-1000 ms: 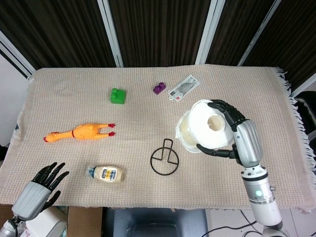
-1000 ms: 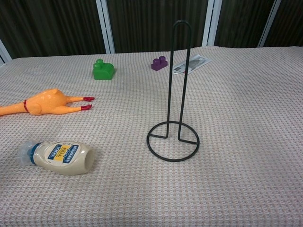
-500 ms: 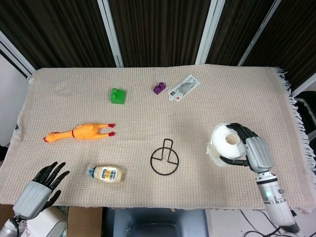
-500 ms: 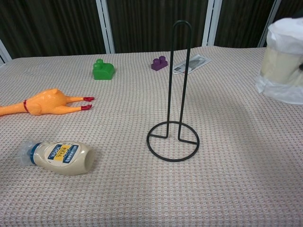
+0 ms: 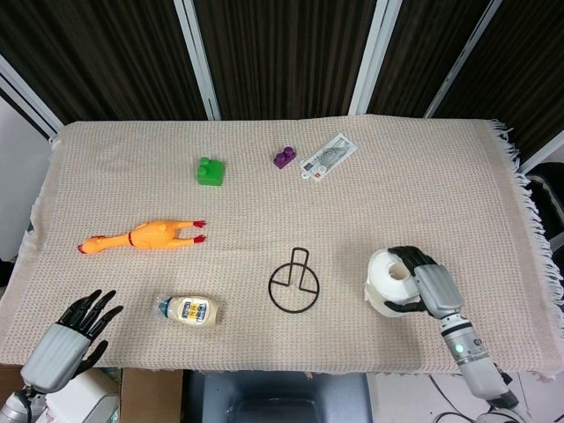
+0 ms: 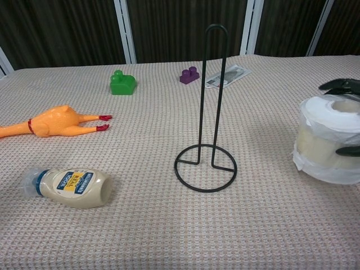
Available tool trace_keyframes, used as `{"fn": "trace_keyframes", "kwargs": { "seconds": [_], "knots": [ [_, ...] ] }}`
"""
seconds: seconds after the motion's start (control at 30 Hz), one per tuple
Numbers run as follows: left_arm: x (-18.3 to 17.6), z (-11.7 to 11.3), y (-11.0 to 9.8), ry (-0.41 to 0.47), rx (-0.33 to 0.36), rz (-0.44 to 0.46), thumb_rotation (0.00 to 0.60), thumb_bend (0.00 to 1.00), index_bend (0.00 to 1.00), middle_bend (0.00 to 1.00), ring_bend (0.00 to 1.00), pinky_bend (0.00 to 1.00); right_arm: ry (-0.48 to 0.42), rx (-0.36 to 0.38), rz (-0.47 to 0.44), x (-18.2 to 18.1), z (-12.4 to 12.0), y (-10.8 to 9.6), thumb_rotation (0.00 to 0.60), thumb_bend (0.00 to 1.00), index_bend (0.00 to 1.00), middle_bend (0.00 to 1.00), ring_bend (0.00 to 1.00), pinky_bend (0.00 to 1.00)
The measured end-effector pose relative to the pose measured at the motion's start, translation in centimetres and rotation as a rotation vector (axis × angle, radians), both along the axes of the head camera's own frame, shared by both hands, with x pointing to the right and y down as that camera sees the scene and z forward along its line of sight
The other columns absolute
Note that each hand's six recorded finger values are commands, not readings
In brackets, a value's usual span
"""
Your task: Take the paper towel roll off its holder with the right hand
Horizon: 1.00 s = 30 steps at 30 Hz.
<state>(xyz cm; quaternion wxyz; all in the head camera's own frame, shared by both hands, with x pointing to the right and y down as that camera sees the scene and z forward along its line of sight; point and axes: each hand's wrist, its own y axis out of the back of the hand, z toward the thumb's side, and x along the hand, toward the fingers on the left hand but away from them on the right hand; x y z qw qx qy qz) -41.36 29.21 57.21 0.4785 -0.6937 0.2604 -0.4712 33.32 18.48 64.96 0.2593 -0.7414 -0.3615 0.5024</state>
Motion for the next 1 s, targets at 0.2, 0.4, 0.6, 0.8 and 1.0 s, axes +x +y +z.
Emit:
{"fn": "trace_keyframes", "kwargs": {
  "seconds": [0.2, 0.4, 0.6, 0.8, 1.0],
  "knots": [
    [0.0, 0.0, 0.0, -0.002, 0.001, 0.004, 0.600, 0.43, 0.18, 0.03, 0.00, 0.21, -0.037, 0.018, -0.008, -0.3, -2.3, -0.3, 0.600, 0.10, 0.00, 0.10, 0.00, 0.20],
    [0.1, 0.1, 0.0, -0.006, 0.003, 0.004, 0.600, 0.43, 0.18, 0.03, 0.00, 0.21, -0.129, 0.105, 0.039, -0.7, -5.8, -1.7, 0.600, 0.10, 0.07, 0.10, 0.00, 0.20],
    [-0.1, -0.2, 0.0, -0.002, 0.014, -0.003, 0.600, 0.43, 0.18, 0.03, 0.00, 0.21, -0.025, 0.187, 0.023, 0.4, -7.5, -2.1, 0.600, 0.13, 0.16, 0.10, 0.00, 0.19],
    [-0.2, -0.5, -0.2, 0.005, 0.029, -0.014, 0.600, 0.43, 0.18, 0.03, 0.00, 0.21, 0.211, 0.214, -0.035, 2.4, -8.9, -1.0, 0.600, 0.14, 0.16, 0.10, 0.00, 0.19],
    [-0.3, -0.4, -0.3, 0.002, 0.031, -0.018, 0.600, 0.43, 0.18, 0.03, 0.00, 0.21, 0.307, 0.231, -0.028, 4.2, -10.3, 0.0, 0.600, 0.14, 0.16, 0.10, 0.00, 0.19]
  ]
}}
